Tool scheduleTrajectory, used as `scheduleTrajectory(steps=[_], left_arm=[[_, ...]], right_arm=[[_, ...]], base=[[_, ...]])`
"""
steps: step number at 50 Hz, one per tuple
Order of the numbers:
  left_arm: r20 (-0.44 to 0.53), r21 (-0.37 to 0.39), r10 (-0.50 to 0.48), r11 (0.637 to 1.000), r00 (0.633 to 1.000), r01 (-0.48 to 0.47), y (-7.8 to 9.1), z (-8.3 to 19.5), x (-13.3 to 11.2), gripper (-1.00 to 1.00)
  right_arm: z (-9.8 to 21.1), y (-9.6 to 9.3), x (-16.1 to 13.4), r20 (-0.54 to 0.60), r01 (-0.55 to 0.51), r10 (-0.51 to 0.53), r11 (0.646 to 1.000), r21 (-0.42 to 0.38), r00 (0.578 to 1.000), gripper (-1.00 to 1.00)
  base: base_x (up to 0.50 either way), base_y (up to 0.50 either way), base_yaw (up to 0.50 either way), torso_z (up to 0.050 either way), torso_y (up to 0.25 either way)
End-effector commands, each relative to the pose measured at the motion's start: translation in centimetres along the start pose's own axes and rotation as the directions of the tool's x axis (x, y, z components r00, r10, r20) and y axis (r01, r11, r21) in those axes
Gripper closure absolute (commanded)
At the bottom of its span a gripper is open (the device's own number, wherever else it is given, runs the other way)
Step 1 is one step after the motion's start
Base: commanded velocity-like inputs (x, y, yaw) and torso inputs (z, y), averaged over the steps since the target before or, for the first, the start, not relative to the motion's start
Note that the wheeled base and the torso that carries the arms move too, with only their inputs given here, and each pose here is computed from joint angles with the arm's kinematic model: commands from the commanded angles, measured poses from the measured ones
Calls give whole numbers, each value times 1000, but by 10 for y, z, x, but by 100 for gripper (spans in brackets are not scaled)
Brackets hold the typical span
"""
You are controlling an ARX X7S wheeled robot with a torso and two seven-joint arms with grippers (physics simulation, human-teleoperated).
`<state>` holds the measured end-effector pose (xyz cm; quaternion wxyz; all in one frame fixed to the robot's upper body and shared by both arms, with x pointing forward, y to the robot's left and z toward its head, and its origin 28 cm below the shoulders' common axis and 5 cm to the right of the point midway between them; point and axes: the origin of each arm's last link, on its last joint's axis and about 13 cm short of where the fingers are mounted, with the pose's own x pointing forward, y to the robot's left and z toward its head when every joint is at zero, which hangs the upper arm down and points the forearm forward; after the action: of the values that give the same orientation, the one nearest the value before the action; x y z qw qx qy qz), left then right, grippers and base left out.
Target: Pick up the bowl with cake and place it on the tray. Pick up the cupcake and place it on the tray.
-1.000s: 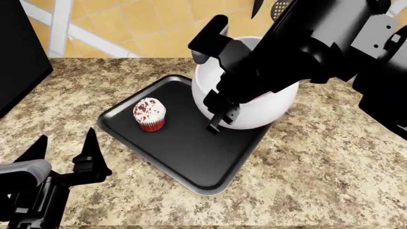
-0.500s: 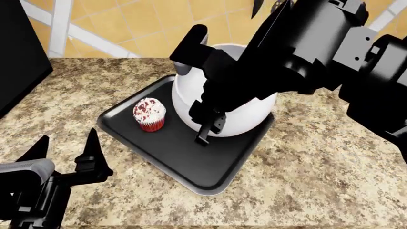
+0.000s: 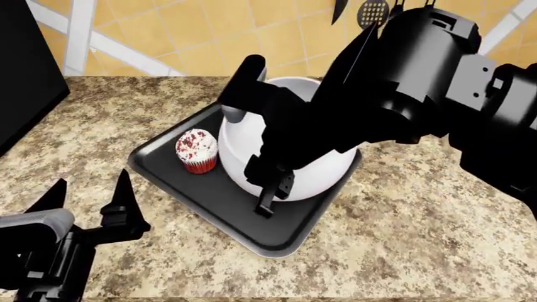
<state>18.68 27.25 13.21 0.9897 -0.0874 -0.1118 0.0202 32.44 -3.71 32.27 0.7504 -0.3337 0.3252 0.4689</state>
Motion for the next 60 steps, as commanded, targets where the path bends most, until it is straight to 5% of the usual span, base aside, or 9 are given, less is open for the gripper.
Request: scheduleTrajectory(steps=[1, 41, 42, 60], left_arm=[[-4, -5, -2, 1000, 1000, 2, -1, -1, 0, -100], [3, -12, 6, 1000, 1000, -6, 0, -1, 0, -100], [3, -13, 6, 1000, 1000, -6, 0, -1, 0, -100], [4, -17, 9, 1000, 1000, -9, 1, -1, 0, -100]], right_arm=[[-2, -1, 1, 14, 37, -37, 999, -18, 999, 100], [-8, -2, 11, -12, 18, -18, 1000, 7, 1000, 100], [-8, -2, 11, -10, 18, -18, 1000, 7, 1000, -100], [-5, -2, 5, 15, 46, -46, 999, -4, 999, -100]], base=[[0, 0, 0, 0, 0], [0, 0, 0, 0, 0], [0, 0, 0, 0, 0], [0, 0, 0, 0, 0]])
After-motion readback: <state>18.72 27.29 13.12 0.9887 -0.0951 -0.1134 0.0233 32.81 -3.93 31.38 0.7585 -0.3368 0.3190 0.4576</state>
